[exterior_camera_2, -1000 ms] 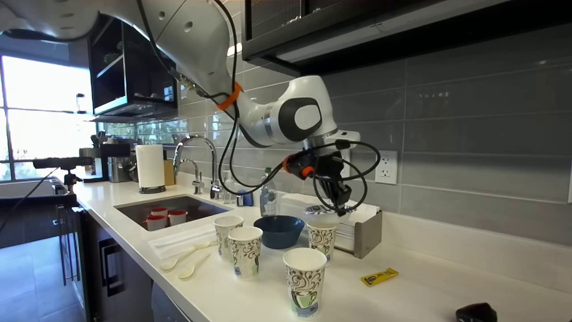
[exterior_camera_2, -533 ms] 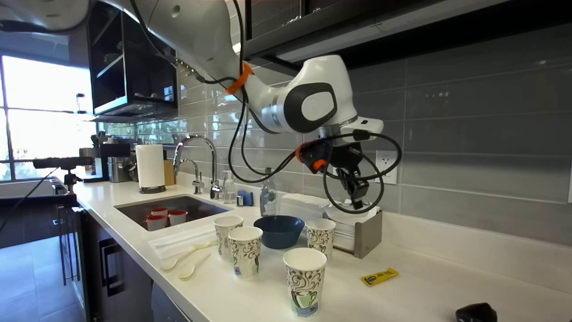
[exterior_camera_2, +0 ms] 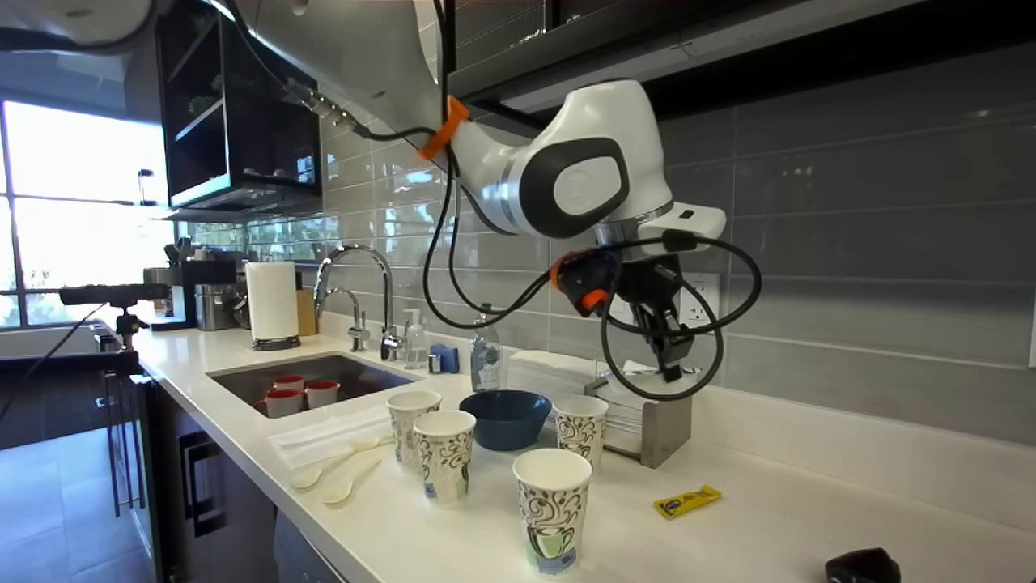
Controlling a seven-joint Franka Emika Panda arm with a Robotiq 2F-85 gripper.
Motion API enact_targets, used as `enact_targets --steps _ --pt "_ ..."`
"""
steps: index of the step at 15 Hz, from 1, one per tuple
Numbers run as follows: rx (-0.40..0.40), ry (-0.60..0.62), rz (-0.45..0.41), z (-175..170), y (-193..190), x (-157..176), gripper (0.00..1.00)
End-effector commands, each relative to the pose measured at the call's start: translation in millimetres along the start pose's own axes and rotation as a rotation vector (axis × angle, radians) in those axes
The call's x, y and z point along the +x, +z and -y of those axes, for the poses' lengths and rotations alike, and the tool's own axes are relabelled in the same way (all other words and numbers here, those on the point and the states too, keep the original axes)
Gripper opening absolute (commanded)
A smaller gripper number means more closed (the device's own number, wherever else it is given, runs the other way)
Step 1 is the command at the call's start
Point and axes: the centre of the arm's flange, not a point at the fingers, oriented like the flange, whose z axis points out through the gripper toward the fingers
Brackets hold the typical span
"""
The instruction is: Unstack the coffee cups and bowl, then stack them back up using the coffee cup on the far right.
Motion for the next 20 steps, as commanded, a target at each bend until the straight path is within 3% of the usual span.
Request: enact_targets --steps 1,8,10,20 --pt "0.000 0.000 0.000 0.1 0.0 0.0 0.00" --pt "0.010 0.173 0.071 -66.4 46.0 27.6 0.00" --pt "0.024 0.180 0.053 -83.9 64.0 32.8 0.00" --pt "0.073 0.160 0.167 -119.7 125.5 26.1 0.00"
